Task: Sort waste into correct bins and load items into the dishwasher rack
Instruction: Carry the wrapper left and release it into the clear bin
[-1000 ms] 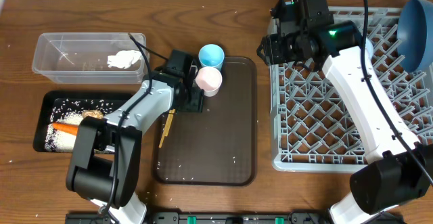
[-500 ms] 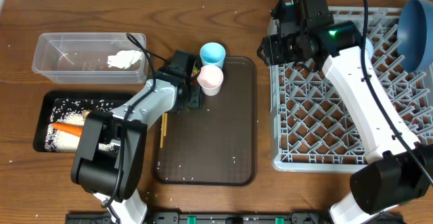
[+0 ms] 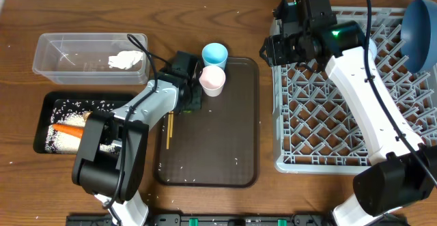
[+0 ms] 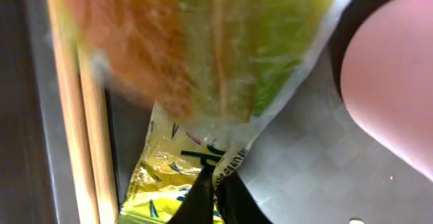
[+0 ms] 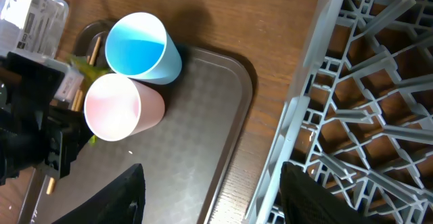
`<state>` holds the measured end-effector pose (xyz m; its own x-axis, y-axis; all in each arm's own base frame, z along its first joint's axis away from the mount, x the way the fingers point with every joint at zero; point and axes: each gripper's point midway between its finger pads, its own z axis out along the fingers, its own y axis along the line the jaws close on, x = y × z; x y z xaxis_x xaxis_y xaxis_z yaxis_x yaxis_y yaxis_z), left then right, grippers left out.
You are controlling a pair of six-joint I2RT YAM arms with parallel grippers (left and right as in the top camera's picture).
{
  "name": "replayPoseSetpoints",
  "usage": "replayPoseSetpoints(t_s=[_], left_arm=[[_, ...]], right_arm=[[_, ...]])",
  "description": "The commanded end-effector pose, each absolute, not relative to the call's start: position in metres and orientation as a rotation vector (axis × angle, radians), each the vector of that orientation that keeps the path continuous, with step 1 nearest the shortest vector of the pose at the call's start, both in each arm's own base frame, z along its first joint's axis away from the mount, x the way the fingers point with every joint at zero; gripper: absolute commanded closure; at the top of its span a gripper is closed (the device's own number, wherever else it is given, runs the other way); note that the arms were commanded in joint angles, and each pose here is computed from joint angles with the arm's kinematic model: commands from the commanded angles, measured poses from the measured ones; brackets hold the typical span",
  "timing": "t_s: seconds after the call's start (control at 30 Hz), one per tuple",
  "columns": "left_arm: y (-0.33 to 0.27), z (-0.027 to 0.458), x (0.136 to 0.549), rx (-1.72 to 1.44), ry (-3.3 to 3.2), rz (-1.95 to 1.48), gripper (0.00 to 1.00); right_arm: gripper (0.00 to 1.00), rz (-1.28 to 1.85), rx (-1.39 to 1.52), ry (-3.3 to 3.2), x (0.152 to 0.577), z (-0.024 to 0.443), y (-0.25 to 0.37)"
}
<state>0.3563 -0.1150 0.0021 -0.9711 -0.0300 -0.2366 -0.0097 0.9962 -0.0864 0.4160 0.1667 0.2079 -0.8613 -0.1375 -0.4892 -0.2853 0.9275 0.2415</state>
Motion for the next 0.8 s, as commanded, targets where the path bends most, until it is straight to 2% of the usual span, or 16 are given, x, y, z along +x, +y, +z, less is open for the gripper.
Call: replayPoseSetpoints(t_s=[0.0,0.2,0.4,0.57,0.77], left_arm=[[-0.116,0.014,0.359,-0.028,2.878,-0.132,0.94],[-0.119,0.06,0.367,-0.026,2.762,-0.18,0.94],[-0.115,0.13,0.372,-0.036,2.572,-0.219,0.94],[-0.081,0.186,0.377,-0.131,2.378,-0.072,0.94],[-0.038,0.21,0.4,-0.272,2.229,0.068,0.94]], right_arm=[[0.43,0.413,-0.307,2.609,0.418,0.206,0.163],[0.43,0.412,-0.311,2.608,0.418,0.206,0.163],[0.43,0.412,-0.311,2.609,0.418,0.206,0.163],[0.43,0.412,-0.311,2.608,0.418,0.206,0.163],[0.43,0.412,-0.312,2.608,0.418,0.206,0.164]])
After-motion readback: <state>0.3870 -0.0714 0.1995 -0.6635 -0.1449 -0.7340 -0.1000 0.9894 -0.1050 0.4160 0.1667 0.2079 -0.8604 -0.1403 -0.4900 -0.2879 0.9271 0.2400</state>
